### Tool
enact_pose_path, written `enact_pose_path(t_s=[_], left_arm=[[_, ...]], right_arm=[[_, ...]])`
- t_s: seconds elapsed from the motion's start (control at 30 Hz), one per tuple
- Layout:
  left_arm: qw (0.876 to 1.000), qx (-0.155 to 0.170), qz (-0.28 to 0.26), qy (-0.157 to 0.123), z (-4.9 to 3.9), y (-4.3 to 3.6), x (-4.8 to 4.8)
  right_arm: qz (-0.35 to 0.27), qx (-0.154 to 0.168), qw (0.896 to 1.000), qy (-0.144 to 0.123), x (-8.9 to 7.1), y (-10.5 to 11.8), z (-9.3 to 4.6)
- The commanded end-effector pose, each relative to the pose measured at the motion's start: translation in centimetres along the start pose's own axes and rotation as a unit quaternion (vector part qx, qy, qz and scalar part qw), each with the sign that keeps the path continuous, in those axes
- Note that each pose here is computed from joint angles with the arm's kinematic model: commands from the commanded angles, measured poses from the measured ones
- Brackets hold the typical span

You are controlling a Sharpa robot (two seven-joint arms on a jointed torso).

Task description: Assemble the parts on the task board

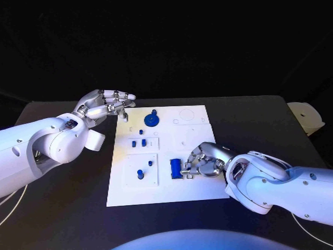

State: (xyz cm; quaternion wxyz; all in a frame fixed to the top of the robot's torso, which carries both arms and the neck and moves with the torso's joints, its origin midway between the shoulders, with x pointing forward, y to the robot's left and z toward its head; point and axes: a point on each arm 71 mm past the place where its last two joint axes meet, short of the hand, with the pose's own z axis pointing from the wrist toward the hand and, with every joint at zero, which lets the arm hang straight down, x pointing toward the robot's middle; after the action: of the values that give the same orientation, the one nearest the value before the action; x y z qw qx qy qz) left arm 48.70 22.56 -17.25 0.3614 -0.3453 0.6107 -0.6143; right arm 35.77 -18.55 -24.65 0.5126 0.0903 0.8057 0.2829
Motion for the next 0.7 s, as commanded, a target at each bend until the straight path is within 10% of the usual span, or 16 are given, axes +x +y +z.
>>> enact_pose_path(t_s=[0.03, 0.4, 0.7], left_arm=[[1.000, 0.003, -0.001, 0.011, 0.06, -0.11, 0.24], [1.000, 0.003, -0.001, 0.012, 0.15, -0.09, 0.35], [1.000, 0.022, 0.000, 0.009, 0.12, -0.36, 0.30]], right_arm=[[0.059, -0.032, 0.998, -0.022, -1.8, 0.2, -0.2], [0.005, 0.001, 0.998, -0.059, -6.8, -3.8, -2.4], [-0.067, 0.025, 0.996, -0.055, -5.4, -5.8, -3.6]])
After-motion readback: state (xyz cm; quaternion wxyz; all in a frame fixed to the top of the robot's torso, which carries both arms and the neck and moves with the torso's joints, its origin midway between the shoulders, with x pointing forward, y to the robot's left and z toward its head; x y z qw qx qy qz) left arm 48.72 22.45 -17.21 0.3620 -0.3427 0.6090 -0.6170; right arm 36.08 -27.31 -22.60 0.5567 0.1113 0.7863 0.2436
